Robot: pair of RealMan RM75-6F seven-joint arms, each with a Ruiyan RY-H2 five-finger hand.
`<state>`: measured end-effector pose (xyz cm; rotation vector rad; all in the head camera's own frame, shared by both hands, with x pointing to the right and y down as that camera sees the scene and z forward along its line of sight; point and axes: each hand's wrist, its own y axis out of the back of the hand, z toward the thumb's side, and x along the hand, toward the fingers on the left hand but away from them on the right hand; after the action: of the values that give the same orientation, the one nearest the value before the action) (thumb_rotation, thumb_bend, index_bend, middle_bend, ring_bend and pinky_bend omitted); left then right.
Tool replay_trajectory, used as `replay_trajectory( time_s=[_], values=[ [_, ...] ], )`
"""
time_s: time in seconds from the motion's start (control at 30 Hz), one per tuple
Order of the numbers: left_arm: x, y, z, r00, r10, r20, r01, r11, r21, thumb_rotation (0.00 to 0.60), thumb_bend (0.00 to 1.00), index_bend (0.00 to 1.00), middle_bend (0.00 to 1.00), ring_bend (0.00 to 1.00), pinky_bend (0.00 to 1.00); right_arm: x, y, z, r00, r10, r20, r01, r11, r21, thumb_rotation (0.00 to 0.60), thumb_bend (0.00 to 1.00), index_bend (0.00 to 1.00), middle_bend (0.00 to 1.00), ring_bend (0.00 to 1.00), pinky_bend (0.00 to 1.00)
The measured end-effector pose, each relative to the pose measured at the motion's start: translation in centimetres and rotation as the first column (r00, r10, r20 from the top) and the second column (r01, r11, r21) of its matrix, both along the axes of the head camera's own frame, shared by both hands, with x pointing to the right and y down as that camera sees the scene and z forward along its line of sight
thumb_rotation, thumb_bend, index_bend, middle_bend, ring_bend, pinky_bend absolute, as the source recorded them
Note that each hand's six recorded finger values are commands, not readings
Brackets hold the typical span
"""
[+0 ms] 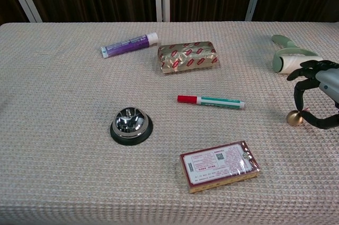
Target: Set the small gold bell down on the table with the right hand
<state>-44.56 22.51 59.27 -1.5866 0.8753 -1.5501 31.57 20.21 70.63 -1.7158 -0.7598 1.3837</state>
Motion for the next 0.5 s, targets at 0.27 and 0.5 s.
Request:
replay_trajectory(
  time_s=[0.27,0.5],
  values=[
    [0.1,0.0,-0.1,1.000,0.001,-0.001,-0.001,1.000,0.002,0.489,0.10,0.08,0.07,0.04,0.17,-1.3,-1.8,-2.8,0.978,0.084,0.190,-0.087,0.996,0.003,0.600,0.45,0.68,0.21,0.00,0.00],
    [0.0,0.1,0.2,1.000,0.001,0.004,-0.001,1.000,-0.007,0.491,0.10,0.08,0.07,0.04,0.17,-2.3,-2.3,-3.8,0.948,0.112,0.297,-0.117,0.993,-0.002,0.600,0.40,0.72,0.24,0.00,0.00]
  ],
)
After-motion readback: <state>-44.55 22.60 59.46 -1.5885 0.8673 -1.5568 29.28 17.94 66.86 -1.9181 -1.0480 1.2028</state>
